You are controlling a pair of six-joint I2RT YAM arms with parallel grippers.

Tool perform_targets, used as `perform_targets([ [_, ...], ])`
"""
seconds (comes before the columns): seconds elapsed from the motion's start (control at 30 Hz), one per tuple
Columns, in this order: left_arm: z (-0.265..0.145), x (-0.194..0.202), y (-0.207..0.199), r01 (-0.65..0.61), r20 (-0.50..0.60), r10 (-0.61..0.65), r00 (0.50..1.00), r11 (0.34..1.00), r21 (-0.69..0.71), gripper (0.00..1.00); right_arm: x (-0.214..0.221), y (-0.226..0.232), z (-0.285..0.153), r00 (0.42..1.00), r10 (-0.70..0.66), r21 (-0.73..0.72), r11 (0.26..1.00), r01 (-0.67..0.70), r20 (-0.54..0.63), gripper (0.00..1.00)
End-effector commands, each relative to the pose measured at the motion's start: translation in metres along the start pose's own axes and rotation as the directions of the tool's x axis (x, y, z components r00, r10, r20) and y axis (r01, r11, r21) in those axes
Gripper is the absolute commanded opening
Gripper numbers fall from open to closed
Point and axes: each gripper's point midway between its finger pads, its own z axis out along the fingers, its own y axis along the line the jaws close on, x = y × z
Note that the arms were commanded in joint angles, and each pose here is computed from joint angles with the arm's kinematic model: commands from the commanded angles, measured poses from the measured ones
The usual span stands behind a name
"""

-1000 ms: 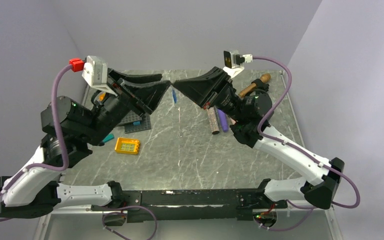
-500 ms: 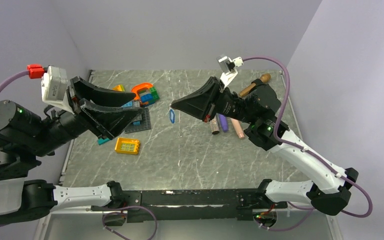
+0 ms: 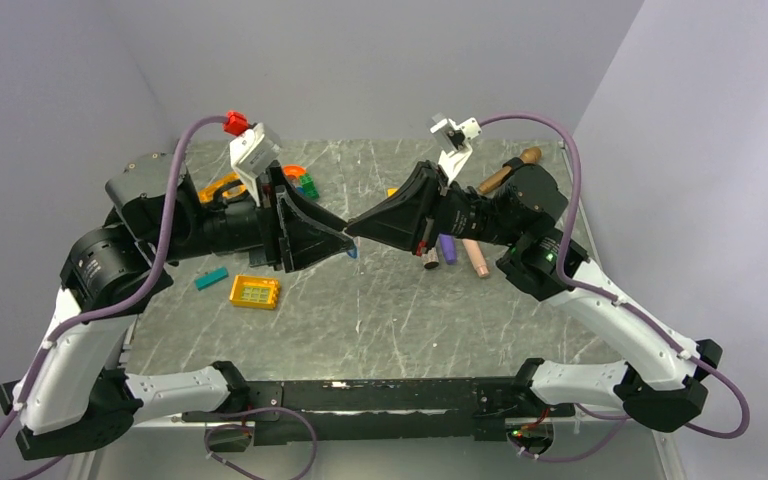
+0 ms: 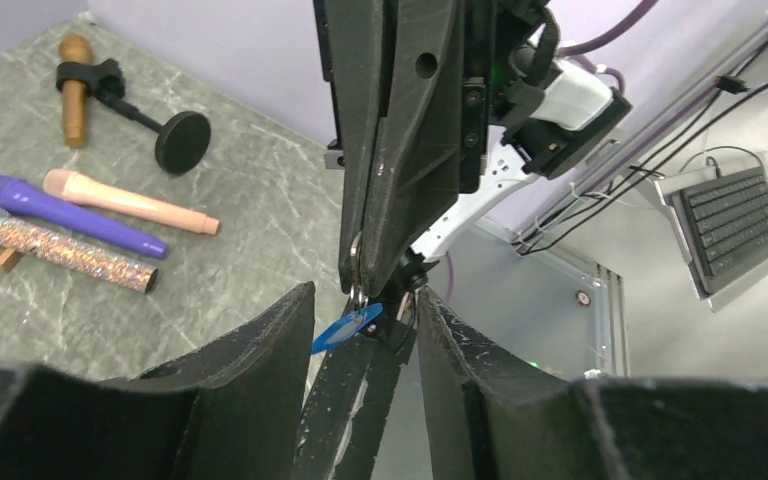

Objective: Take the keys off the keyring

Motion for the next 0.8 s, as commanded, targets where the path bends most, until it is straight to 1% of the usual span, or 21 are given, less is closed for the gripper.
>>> perform_targets([
  [0.0,-0.014,-0.024,-0.034,-0.020,0.073,0.010,0.997,0.988,0.150,0.44,-0.020,0.027,-0.009,0.998,-0.036,-0.046,0.998,0.038,0.046,0.00],
  [0.3,-0.015,-0.018,-0.033,-0.017,0.051,0.009,0.999,0.986,0.165,0.32,-0.021,0.027,-0.006,0.999,-0.017,-0.047,0.999,0.019,0.044,0.00],
  [0.5,-0.012,-0.015,-0.030,-0.015,0.029,0.011,1.000,0.987,0.159,0.28,-0.022,0.028,-0.003,0.999,-0.007,-0.058,0.998,0.009,0.041,0.00],
  [0.6,-0.011,-0.014,-0.027,-0.018,0.024,0.015,1.000,0.989,0.150,0.28,-0.021,0.026,-0.002,0.999,-0.002,-0.058,0.998,0.004,0.038,0.00],
  [0.77,-0.009,-0.014,-0.025,-0.018,0.040,0.013,0.999,0.989,0.145,0.26,-0.020,0.026,-0.001,0.999,0.007,-0.064,0.998,-0.005,0.039,0.00],
])
